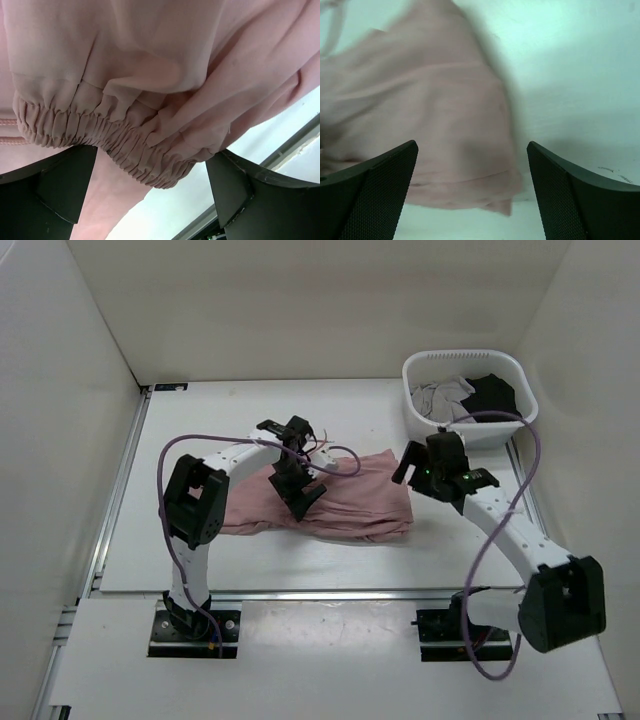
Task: Fold and stack the trousers
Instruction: Fold the trousers
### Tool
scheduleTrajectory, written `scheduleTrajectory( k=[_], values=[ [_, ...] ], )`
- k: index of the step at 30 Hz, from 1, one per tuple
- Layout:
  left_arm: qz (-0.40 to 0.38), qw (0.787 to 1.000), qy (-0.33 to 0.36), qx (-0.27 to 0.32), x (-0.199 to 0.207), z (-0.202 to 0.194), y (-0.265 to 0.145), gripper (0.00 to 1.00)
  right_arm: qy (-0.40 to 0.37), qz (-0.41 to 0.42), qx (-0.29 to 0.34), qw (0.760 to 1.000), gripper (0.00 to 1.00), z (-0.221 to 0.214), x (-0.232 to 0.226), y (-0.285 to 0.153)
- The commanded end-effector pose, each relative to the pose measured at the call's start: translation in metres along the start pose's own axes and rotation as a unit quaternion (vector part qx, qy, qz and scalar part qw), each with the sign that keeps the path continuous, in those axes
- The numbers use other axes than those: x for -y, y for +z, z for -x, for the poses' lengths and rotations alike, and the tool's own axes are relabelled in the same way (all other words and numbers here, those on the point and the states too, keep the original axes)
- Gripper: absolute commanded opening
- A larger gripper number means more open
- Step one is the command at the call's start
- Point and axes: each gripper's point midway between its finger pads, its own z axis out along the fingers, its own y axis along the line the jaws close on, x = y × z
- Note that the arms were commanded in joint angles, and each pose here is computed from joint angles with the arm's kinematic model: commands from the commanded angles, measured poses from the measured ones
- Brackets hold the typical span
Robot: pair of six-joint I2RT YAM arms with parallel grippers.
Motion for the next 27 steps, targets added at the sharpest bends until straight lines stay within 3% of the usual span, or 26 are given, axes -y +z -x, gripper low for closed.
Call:
scheduleTrajectory(
  k=[1, 3, 5, 7, 8, 10, 11, 13, 17, 18, 19, 22, 25, 27],
  values=[
    [0.026, 0.999, 0.010, 0.037, -0.004, 0.021, -0.012, 1.00, 0.060, 0.064, -0.078, 0.993, 0.95, -0.036, 0.000, 0.035],
    [0.028, 0.999, 0.011, 0.041, -0.003, 0.022, -0.015, 1.00, 0.052, 0.077, -0.072, 0.993, 0.97, -0.029, -0.004, 0.048],
    [0.028, 0.999, 0.011, 0.041, -0.003, 0.022, -0.015, 1.00, 0.049, 0.103, -0.120, 0.986, 0.98, -0.043, -0.011, 0.060],
    [0.035, 0.998, 0.013, 0.045, -0.003, 0.022, -0.023, 1.00, 0.054, 0.105, -0.157, 0.980, 0.91, -0.055, -0.013, 0.071],
    [0.037, 0.998, 0.014, 0.049, -0.003, 0.025, -0.026, 1.00, 0.056, 0.110, -0.167, 0.978, 0.67, -0.059, -0.014, 0.071],
    [0.047, 0.996, 0.020, 0.069, 0.000, 0.034, -0.050, 1.00, 0.071, 0.118, -0.188, 0.972, 0.40, -0.074, -0.008, 0.070],
    [0.048, 0.995, 0.023, 0.079, -0.001, 0.037, -0.061, 1.00, 0.083, 0.112, -0.190, 0.972, 0.01, -0.075, -0.002, 0.070],
    [0.059, 0.991, 0.027, 0.113, 0.000, 0.050, -0.095, 1.00, 0.101, 0.078, -0.195, 0.972, 0.00, -0.073, 0.017, 0.061],
    [0.133, 0.987, -0.012, 0.084, -0.024, 0.020, -0.134, 1.00, 0.060, -0.013, -0.170, 0.984, 0.00, -0.049, 0.056, 0.031],
    [0.143, 0.987, -0.040, 0.059, -0.037, -0.006, -0.130, 1.00, 0.044, -0.032, -0.140, 0.989, 0.00, -0.017, 0.057, 0.021],
    [0.151, 0.985, -0.063, 0.045, -0.045, -0.022, -0.129, 1.00, 0.027, -0.071, -0.162, 0.984, 0.00, -0.019, 0.069, 0.002],
    [0.163, 0.977, -0.138, 0.025, -0.072, -0.077, -0.117, 1.00, -0.038, -0.153, -0.136, 0.978, 0.00, 0.029, 0.085, -0.039],
    [0.182, 0.968, -0.174, 0.014, -0.088, -0.108, -0.107, 1.00, -0.093, -0.205, -0.115, 0.967, 0.00, 0.062, 0.089, -0.063],
    [0.191, 0.964, -0.182, 0.024, -0.100, -0.107, -0.105, 1.00, -0.131, -0.219, -0.102, 0.962, 0.00, 0.088, 0.069, -0.079]
  ],
)
